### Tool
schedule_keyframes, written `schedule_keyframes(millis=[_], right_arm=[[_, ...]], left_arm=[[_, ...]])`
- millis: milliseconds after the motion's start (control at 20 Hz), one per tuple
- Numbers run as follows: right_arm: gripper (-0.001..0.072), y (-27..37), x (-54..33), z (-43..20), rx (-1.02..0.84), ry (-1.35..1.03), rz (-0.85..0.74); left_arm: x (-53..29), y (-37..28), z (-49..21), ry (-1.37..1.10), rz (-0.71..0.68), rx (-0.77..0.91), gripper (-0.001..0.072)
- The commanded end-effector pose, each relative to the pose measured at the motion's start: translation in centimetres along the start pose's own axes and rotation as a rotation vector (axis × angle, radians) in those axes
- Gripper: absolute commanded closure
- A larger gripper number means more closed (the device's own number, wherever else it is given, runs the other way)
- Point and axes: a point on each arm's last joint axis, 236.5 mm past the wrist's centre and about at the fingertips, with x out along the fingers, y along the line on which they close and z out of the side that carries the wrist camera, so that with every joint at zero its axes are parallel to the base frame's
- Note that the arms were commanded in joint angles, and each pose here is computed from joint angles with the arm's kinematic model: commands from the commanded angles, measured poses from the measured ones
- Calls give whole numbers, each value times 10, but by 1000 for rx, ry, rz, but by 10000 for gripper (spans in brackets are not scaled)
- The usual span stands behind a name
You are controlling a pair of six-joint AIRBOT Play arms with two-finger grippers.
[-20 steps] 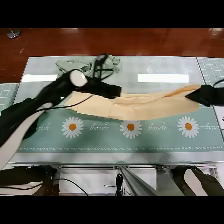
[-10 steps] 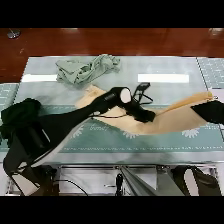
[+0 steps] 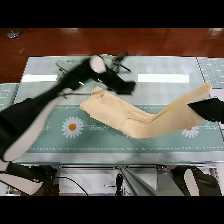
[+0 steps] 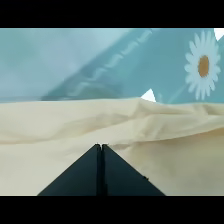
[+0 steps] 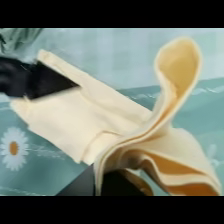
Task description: Fold the shirts.
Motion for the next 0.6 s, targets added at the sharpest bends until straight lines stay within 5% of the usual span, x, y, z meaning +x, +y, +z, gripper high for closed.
schedule_keyframes(millis=[0, 250, 550], right_arm=[[677, 33, 15, 16, -25, -10, 120], [678, 124, 104, 12, -182, 154, 267], [677, 180, 268, -57, -297, 468, 268]], left_arm=[[-146, 70, 38, -224, 171, -55, 689], [-292, 66, -14, -534, 271, -22, 689], [-235, 71, -156, -460, 209, -173, 689]])
